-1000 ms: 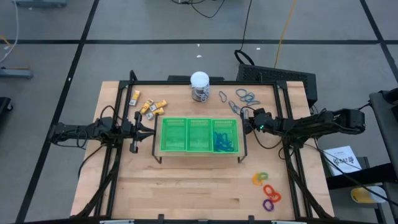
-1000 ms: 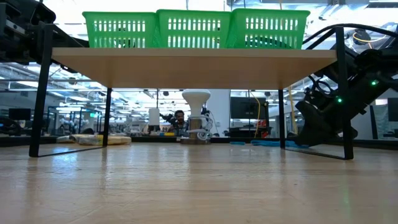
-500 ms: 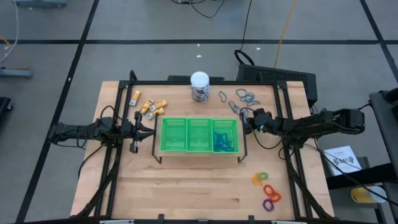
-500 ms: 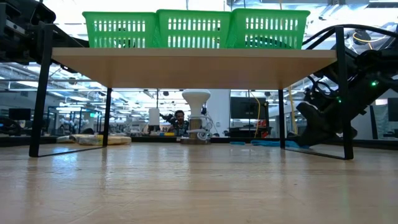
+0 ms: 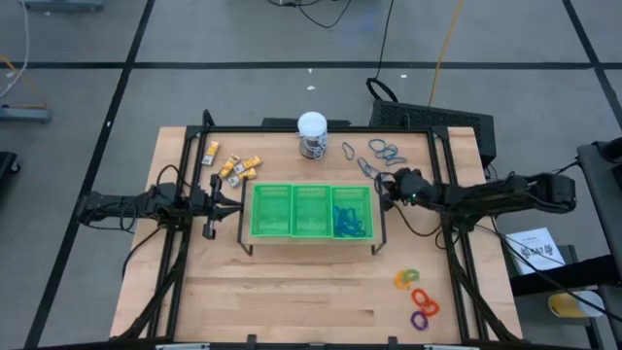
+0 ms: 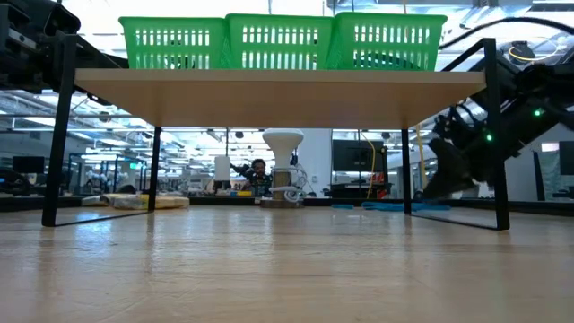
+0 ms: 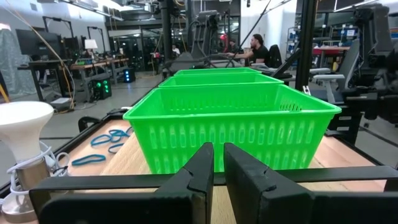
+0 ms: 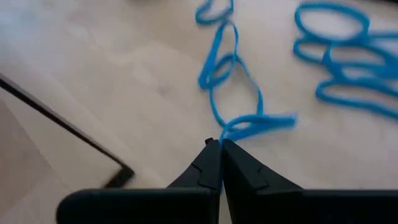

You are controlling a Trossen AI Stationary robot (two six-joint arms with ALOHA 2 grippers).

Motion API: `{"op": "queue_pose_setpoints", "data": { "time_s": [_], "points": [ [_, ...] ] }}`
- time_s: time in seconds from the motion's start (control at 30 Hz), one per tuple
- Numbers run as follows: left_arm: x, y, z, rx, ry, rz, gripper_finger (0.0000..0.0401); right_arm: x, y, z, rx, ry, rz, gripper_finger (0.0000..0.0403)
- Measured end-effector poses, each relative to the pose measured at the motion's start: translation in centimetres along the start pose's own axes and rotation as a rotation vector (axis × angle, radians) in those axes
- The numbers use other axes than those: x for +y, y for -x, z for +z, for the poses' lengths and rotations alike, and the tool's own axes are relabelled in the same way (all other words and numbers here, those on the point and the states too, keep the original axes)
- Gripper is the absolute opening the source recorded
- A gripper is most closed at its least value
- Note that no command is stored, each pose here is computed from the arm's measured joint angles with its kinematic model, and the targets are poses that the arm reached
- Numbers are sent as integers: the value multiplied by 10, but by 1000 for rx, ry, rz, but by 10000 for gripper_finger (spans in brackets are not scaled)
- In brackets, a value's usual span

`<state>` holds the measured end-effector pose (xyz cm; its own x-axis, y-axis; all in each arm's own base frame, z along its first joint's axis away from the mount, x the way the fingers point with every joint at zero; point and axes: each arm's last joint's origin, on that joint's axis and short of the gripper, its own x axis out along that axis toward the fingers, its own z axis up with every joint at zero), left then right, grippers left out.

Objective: Pick & Place Office Desk Supplies
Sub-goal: Put the blue rubber band into the right green bin on the shelf

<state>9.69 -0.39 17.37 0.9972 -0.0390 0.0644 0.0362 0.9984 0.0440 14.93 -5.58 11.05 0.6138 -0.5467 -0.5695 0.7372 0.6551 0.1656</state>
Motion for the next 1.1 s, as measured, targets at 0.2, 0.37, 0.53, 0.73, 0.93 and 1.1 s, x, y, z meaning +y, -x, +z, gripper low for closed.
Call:
{"op": "queue_pose_setpoints", "data": {
  "time_s": [0.2, 0.37, 0.53, 0.73, 0.93, 1.1],
  "points": [
    [0, 0, 0, 0, 0, 0, 45, 4, 10, 17, -108, 19, 37, 1],
    [0, 0, 0, 0, 0, 0, 44, 6, 19, 29, -191, 27, 66, 1],
    [0, 0, 0, 0, 0, 0, 45, 8, 27, 40, -284, 1, 105, 1],
    [0, 0, 0, 0, 0, 0, 45, 9, 37, 50, -394, -15, 149, 0],
    [0, 0, 0, 0, 0, 0, 45, 10, 45, 58, -482, -29, 181, 0],
    [0, 0, 0, 0, 0, 0, 45, 13, 53, 67, -572, -25, 263, 0]
  ]
}}
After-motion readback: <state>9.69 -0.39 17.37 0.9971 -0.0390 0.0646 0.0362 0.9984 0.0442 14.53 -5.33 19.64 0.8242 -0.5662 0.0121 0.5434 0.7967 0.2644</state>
